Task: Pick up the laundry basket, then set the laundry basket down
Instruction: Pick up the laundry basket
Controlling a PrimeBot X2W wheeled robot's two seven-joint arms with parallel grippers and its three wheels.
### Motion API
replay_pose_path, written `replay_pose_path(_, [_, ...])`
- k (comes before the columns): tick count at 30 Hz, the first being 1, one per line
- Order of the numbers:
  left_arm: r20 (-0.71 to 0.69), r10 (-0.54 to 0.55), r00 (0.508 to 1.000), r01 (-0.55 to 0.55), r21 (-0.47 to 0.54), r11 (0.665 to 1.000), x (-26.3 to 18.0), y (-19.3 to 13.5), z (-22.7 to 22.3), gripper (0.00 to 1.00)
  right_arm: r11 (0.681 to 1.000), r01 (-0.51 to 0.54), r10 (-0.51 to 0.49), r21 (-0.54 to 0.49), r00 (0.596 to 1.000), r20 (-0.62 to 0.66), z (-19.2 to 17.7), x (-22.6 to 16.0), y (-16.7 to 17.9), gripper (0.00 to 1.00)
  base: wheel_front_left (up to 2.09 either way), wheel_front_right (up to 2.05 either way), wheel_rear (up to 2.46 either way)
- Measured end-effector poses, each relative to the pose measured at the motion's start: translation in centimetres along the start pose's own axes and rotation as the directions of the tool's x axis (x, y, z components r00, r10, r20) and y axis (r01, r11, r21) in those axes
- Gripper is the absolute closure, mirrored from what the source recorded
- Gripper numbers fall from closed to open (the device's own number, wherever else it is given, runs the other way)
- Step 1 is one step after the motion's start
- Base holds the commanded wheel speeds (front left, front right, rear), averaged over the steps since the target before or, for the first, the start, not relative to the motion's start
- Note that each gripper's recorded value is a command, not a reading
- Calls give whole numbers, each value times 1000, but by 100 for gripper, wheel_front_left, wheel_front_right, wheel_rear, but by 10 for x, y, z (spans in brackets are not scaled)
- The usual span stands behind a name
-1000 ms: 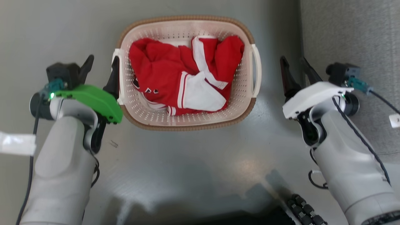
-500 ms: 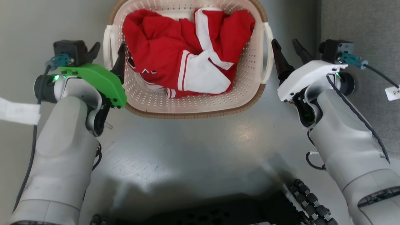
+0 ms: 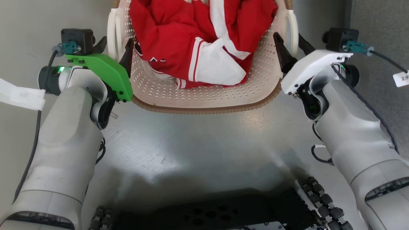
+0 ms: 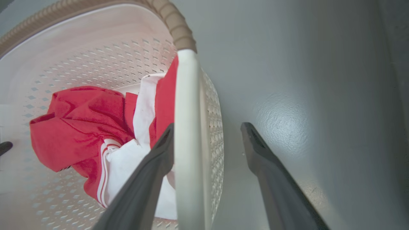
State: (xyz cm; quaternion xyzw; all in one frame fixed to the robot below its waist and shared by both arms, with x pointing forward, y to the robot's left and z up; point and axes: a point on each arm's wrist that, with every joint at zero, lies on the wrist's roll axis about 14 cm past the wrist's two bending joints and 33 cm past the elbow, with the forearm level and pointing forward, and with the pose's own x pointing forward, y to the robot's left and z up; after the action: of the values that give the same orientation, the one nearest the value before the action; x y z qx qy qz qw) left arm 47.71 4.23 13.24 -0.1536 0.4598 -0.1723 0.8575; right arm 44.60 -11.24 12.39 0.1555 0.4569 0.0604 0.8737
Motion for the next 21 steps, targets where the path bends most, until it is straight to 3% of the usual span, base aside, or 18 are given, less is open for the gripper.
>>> replay_pose_path(2, [-14, 7, 1000, -7, -2, 1000, -1, 3, -5, 0, 1000, -16, 16, 7, 1000, 2, 2, 6, 6, 0, 0, 0, 0])
replay_pose_path(3, [-17, 9, 1000, -9, -6, 1000, -1, 4, -6, 0, 1000, -21, 21, 7, 1000, 1, 3, 7, 7, 9, 0, 0, 0])
replay_pose_path(4, [-20, 11, 1000, -11, -9, 1000, -1, 5, -6, 7, 1000, -25, 25, 6, 1000, 1, 3, 8, 9, 20, 0, 0, 0])
replay_pose_path(5, [-20, 12, 1000, -13, -9, 1000, -1, 6, -7, 27, 1000, -31, 31, 7, 1000, 1, 3, 9, 11, 63, 0, 0, 0])
replay_pose_path(6, [-21, 13, 1000, -13, -9, 1000, 0, 6, -6, 49, 999, -37, 37, 7, 999, -1, 3, 9, 12, 93, 0, 0, 0])
replay_pose_path(7, [-17, 12, 1000, -13, -8, 1000, 0, 6, -5, 66, 999, -44, 44, 6, 999, -4, 2, 9, 14, 100, 0, 0, 0])
replay_pose_path(8, [-18, 10, 1000, -10, -6, 1000, 0, 5, -5, 100, 999, -46, 46, 3, 999, -8, 1, 9, 15, 100, 0, 0, 0])
replay_pose_path(21, [-18, -12, 1000, 12, -14, 1000, -4, -8, -2, 100, 998, -65, 64, -23, 998, -11, 4, 1, 22, 100, 0, 0, 0])
